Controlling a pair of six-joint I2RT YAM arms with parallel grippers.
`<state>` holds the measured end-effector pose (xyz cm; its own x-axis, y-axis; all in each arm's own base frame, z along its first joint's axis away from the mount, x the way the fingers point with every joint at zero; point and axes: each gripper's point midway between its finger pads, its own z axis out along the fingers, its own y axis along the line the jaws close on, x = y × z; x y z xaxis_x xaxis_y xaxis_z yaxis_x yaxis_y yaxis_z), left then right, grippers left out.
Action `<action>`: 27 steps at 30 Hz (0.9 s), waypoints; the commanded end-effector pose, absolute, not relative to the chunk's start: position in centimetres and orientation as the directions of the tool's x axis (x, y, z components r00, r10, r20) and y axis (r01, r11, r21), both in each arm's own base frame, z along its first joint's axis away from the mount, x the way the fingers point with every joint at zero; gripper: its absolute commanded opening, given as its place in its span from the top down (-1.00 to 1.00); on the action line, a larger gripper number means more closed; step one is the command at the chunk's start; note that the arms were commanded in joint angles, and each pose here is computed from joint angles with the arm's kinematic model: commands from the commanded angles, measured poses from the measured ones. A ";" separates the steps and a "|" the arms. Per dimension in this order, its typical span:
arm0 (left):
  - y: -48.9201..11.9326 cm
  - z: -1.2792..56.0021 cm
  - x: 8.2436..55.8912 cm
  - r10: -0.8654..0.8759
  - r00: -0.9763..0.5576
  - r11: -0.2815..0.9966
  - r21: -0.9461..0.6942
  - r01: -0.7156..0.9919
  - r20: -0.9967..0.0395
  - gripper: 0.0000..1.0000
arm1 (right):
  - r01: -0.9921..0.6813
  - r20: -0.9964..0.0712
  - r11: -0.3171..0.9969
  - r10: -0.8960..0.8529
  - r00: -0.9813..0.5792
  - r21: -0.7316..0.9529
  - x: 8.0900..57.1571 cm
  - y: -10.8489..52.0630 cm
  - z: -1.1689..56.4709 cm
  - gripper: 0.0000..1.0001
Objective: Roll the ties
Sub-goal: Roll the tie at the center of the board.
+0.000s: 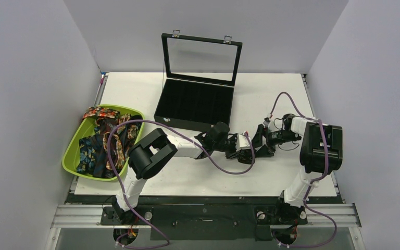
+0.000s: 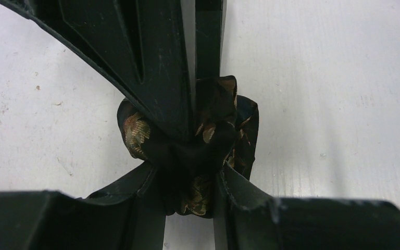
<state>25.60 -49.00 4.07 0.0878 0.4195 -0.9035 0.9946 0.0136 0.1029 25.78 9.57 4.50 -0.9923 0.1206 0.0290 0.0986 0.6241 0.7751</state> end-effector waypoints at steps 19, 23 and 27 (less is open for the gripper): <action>-46.8 3.7 24.5 0.431 -0.016 0.068 0.015 0.998 -0.902 -0.50 | -0.057 -0.102 0.674 0.027 -0.994 0.736 26.6 10.1 5.3 1.00; -47.0 5.6 24.7 0.386 0.009 0.078 0.043 0.996 -0.922 -0.86 | -0.089 -0.115 0.679 -0.007 -0.993 0.728 26.1 10.3 5.4 1.00; -46.6 6.0 24.7 0.374 0.043 0.079 0.079 0.994 -0.926 -0.94 | -0.143 -0.147 0.677 -0.053 -0.988 0.722 25.7 10.8 6.2 1.00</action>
